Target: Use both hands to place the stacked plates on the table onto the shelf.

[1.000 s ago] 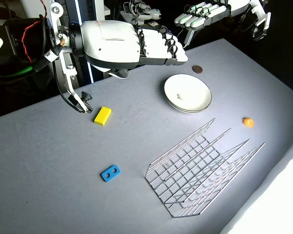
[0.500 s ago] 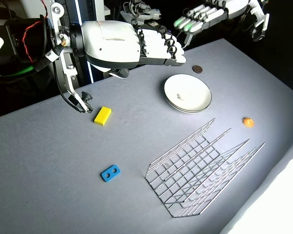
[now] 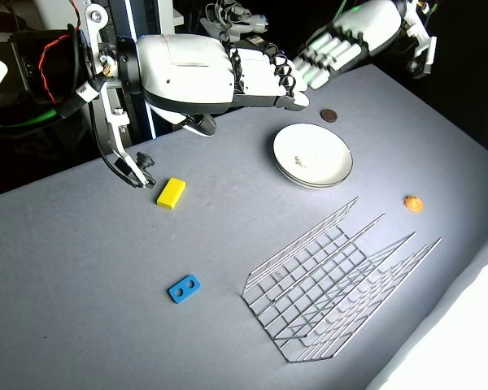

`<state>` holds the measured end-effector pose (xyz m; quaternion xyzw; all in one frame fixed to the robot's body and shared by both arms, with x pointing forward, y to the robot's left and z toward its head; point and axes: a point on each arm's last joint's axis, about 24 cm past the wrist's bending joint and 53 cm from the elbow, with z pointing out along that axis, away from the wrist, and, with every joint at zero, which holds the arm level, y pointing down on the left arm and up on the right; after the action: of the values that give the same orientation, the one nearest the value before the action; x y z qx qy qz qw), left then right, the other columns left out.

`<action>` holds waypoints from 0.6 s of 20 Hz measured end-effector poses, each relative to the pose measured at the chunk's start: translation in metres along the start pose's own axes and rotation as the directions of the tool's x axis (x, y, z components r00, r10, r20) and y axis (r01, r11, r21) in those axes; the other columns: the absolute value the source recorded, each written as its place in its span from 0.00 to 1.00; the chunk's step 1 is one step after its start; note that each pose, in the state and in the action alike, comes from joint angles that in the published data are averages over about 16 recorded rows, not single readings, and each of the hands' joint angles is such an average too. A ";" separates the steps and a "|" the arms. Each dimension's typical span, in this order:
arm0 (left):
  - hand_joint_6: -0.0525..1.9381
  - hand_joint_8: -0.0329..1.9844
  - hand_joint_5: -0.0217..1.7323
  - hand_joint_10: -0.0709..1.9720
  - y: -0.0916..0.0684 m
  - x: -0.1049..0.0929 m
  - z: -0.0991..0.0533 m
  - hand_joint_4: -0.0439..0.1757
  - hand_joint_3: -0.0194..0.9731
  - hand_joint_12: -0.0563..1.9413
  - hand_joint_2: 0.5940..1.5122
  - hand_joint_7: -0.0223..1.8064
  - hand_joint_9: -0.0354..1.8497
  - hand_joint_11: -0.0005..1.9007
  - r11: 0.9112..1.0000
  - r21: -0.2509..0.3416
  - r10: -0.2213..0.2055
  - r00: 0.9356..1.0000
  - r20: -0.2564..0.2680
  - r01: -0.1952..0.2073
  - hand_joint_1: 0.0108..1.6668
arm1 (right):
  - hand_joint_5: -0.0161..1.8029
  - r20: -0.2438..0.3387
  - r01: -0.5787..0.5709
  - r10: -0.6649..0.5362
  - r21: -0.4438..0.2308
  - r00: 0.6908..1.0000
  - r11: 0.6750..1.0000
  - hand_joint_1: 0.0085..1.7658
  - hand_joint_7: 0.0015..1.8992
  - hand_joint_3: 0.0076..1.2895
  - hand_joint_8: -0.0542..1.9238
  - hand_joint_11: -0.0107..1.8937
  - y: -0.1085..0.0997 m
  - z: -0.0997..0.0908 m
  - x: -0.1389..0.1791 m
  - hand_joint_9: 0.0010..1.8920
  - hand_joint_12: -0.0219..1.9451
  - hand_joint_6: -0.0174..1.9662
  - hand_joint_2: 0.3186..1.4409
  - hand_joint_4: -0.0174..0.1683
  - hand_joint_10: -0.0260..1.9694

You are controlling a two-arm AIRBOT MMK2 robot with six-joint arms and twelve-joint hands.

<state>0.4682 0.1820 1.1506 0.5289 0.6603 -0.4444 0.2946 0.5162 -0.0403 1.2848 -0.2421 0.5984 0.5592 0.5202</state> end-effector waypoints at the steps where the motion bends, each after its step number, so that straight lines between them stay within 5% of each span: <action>1: 0.03 0.01 0.04 0.04 0.003 0.006 0.001 0.20 0.05 0.02 0.54 0.03 0.03 0.01 1.000 -0.012 -0.009 1.000 -0.016 0.009 0.00 | 0.02 0.000 0.000 0.000 0.000 1.000 1.000 0.72 0.01 0.01 0.03 0.01 0.000 0.000 0.000 0.01 0.16 0.02 0.57 0.08 0.02; 5: 0.03 0.01 0.04 0.04 0.016 0.030 0.001 0.20 0.04 0.02 0.55 0.03 0.03 0.01 0.997 -0.066 -0.050 0.995 -0.083 0.045 0.00 | 0.02 -0.001 -0.001 0.001 0.001 1.000 1.000 0.72 0.01 0.01 0.03 0.01 0.000 0.000 0.000 0.01 0.17 0.02 0.57 0.08 0.02; 12: 0.03 0.01 0.05 0.04 0.040 0.072 -0.004 0.20 0.04 0.02 0.55 0.03 0.03 0.01 0.982 -0.161 -0.131 0.975 -0.177 0.102 0.01 | 0.02 -0.003 -0.002 0.002 0.003 1.000 1.000 0.73 0.01 0.01 0.04 0.01 -0.001 0.001 0.001 0.01 0.16 0.02 0.56 0.08 0.02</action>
<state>0.4879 0.2187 1.0797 0.5047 0.7467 -0.3582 0.2438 0.5166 -0.0394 1.2835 -0.2413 0.6005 0.5584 0.5190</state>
